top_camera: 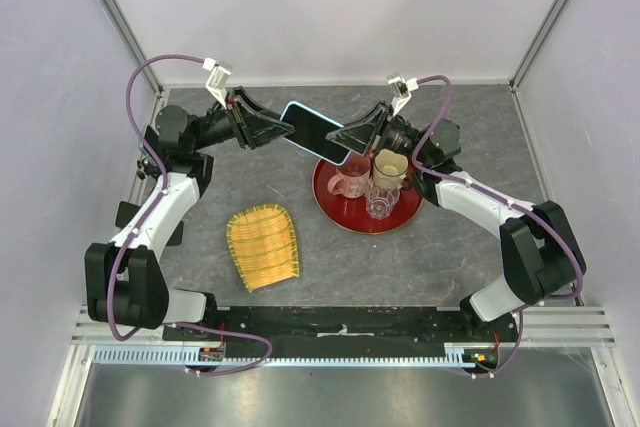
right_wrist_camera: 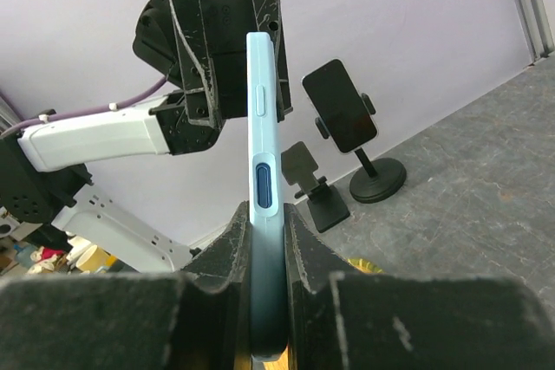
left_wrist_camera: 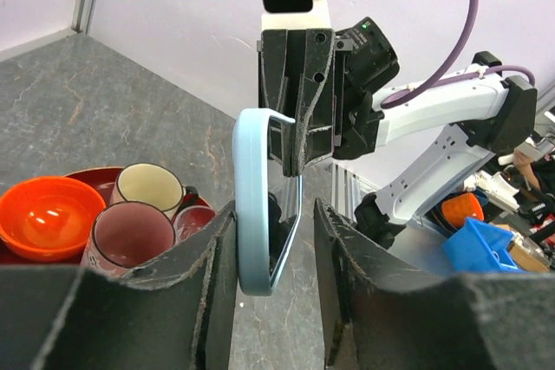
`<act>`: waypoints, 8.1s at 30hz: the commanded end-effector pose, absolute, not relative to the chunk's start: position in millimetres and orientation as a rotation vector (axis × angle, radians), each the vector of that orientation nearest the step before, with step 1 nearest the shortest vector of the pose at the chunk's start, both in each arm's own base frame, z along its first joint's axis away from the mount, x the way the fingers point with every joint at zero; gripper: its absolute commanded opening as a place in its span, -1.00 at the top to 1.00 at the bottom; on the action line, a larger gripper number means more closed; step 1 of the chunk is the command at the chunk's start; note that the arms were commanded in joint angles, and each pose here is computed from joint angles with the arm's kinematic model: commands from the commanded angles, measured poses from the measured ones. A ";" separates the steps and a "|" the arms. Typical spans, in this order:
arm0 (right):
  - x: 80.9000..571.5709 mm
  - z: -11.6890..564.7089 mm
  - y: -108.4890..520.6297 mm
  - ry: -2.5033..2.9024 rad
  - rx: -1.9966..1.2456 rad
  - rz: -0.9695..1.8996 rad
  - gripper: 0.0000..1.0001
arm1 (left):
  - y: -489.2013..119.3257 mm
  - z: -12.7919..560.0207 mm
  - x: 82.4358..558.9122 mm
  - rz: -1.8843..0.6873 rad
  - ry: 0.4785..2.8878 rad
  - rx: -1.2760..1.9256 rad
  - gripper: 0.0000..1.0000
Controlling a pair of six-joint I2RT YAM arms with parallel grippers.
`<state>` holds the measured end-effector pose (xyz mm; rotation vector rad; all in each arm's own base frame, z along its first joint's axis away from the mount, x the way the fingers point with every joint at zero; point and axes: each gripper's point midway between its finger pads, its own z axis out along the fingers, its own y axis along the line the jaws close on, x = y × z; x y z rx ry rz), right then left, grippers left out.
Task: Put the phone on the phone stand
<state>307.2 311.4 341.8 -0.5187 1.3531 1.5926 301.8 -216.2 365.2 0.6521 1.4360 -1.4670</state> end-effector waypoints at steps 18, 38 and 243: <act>311.8 374.8 322.6 1.212 -0.444 1.527 1.00 | -202.9 390.8 287.4 -1.453 1.257 0.617 0.17; 322.7 376.4 290.7 1.361 -0.426 1.252 -0.53 | -184.1 363.9 272.4 -1.088 1.495 0.581 0.95; 172.6 438.5 330.3 0.991 -0.816 1.212 -0.80 | 199.4 223.3 216.7 0.425 1.667 -1.070 -0.44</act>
